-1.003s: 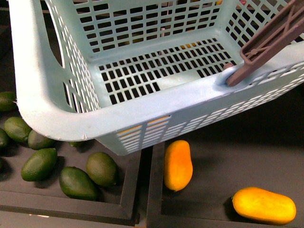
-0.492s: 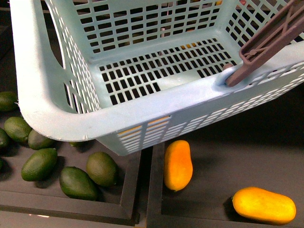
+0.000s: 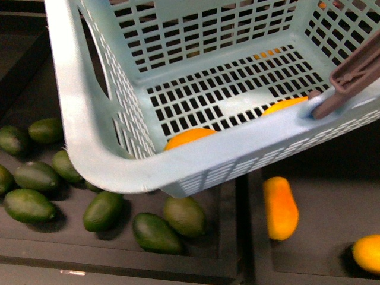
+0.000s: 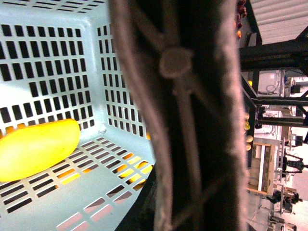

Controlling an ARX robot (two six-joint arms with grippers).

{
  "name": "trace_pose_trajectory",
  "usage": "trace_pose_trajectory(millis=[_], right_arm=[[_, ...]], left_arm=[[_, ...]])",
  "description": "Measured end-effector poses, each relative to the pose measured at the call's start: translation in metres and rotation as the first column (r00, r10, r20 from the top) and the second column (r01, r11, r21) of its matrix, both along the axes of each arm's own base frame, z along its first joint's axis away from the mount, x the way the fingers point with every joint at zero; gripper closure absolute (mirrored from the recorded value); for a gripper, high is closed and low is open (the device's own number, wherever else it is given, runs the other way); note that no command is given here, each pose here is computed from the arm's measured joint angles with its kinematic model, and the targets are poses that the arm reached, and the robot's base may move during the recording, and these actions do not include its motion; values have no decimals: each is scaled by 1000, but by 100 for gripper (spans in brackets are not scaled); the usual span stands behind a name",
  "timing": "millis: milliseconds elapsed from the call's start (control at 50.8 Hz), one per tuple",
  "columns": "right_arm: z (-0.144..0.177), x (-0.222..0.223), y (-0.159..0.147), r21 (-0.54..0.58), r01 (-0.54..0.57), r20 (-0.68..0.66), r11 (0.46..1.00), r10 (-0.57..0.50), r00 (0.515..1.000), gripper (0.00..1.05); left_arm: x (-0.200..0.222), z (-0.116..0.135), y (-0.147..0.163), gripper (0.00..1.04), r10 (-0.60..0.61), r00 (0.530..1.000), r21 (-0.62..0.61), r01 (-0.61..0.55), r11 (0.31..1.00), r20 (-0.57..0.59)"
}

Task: Pick lemon and mango into basket

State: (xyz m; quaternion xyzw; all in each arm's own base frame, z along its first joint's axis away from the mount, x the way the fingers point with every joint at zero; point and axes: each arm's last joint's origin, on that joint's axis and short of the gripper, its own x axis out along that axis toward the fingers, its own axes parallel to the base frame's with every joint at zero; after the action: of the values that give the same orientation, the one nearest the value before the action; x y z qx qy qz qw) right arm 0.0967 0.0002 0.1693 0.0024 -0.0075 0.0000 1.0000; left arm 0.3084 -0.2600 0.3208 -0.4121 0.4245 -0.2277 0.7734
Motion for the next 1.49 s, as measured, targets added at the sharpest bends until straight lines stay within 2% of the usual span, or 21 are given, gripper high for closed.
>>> trace_pose_trajectory(millis=[1318, 1455, 1495], right_arm=[[0, 0, 0, -2, -6, -1, 1000, 6, 1000, 9], [0, 0, 0, -2, -5, -2, 1000, 5, 1000, 9], [0, 0, 0, -2, -4, -2, 1000, 4, 1000, 9]], left_arm=[[4, -1, 5, 100, 19, 1000, 12, -19, 1000, 12], [9, 0, 11, 100, 75, 996, 43, -77, 996, 47], [9, -1, 7, 100, 197, 975, 37, -201, 979, 105]])
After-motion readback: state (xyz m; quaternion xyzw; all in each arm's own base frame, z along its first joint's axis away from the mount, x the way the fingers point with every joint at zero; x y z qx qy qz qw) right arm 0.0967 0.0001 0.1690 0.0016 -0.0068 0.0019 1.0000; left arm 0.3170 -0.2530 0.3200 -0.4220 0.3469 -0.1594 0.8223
